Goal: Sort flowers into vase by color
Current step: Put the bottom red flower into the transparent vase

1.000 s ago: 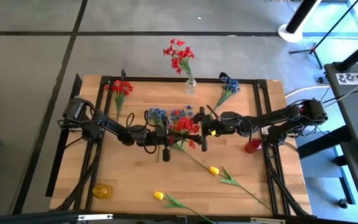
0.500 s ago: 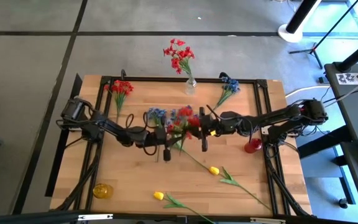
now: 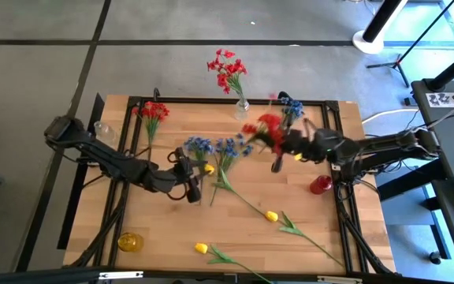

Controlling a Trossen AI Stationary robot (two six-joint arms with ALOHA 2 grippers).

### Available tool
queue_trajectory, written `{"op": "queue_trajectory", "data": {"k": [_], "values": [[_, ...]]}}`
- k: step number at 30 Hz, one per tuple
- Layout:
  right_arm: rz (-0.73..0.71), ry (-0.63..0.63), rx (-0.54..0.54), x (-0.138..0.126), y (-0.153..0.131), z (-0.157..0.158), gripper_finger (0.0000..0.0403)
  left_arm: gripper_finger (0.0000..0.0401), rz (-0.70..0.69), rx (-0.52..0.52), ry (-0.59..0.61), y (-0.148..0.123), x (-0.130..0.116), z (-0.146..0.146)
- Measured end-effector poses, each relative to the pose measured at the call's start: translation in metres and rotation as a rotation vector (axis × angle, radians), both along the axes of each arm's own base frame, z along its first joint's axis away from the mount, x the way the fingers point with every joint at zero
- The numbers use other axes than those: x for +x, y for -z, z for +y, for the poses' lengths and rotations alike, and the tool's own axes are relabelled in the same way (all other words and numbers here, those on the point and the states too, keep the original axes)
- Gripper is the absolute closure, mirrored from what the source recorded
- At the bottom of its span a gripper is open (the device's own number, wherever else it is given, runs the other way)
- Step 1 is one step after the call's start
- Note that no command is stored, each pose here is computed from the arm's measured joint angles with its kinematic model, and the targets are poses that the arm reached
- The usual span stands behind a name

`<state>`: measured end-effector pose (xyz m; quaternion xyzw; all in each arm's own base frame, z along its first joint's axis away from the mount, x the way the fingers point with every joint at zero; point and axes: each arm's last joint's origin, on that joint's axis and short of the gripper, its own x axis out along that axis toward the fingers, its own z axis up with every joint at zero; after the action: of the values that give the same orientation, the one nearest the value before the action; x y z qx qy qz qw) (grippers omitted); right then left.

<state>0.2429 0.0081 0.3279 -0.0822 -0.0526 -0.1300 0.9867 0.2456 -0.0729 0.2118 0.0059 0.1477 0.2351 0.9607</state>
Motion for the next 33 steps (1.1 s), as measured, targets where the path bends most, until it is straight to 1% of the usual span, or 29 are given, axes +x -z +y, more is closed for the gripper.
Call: {"op": "queue_trajectory", "data": {"k": [2,4,8,10,12,15,19,21,23,26,28,33], "values": [[-0.040,0.092,-0.055,-0.007,-0.009,-0.004,0.0389,0.0258,0.015,-0.047,-0.019,0.014,-0.004,0.002],[-0.084,0.187,-0.085,-0.009,-0.015,-0.012,0.0387,0.0258,0.010,-0.092,-0.031,0.025,-0.006,0.002],[-0.130,0.315,-0.134,-0.004,-0.016,-0.040,0.0396,0.0259,-0.009,-0.143,-0.050,0.038,-0.006,0.003],[-0.117,0.391,-0.122,-0.002,-0.011,-0.060,0.0397,0.0259,-0.012,-0.150,-0.053,0.040,-0.005,0.002],[-0.108,0.448,-0.074,-0.001,-0.004,-0.084,0.0394,0.0259,-0.013,-0.159,-0.056,0.042,-0.004,0.002],[-0.087,0.463,0.009,0.001,0.010,-0.116,0.0393,0.0259,-0.021,-0.175,-0.062,0.042,-0.004,0.001],[-0.077,0.440,0.098,0.003,0.022,-0.144,0.0398,0.0259,-0.023,-0.175,-0.068,0.042,-0.004,0.001],[-0.086,0.423,0.125,0.004,0.020,-0.150,0.0398,0.0259,-0.029,-0.168,-0.084,0.042,-0.004,0.002],[-0.088,0.405,0.133,0.008,0.012,-0.153,0.0395,0.0259,-0.032,-0.173,-0.088,0.042,-0.005,0.002],[-0.042,0.405,0.125,0.015,0.002,-0.156,0.0395,0.0259,-0.034,-0.176,-0.090,0.042,-0.005,0.002],[-0.005,0.407,0.121,0.019,0.000,-0.158,0.0397,0.0259,-0.036,-0.182,-0.092,0.042,-0.005,0.002],[0.023,0.429,0.119,0.023,0.001,-0.161,0.0396,0.0259,-0.044,-0.195,-0.097,0.042,-0.005,0.002]]}}
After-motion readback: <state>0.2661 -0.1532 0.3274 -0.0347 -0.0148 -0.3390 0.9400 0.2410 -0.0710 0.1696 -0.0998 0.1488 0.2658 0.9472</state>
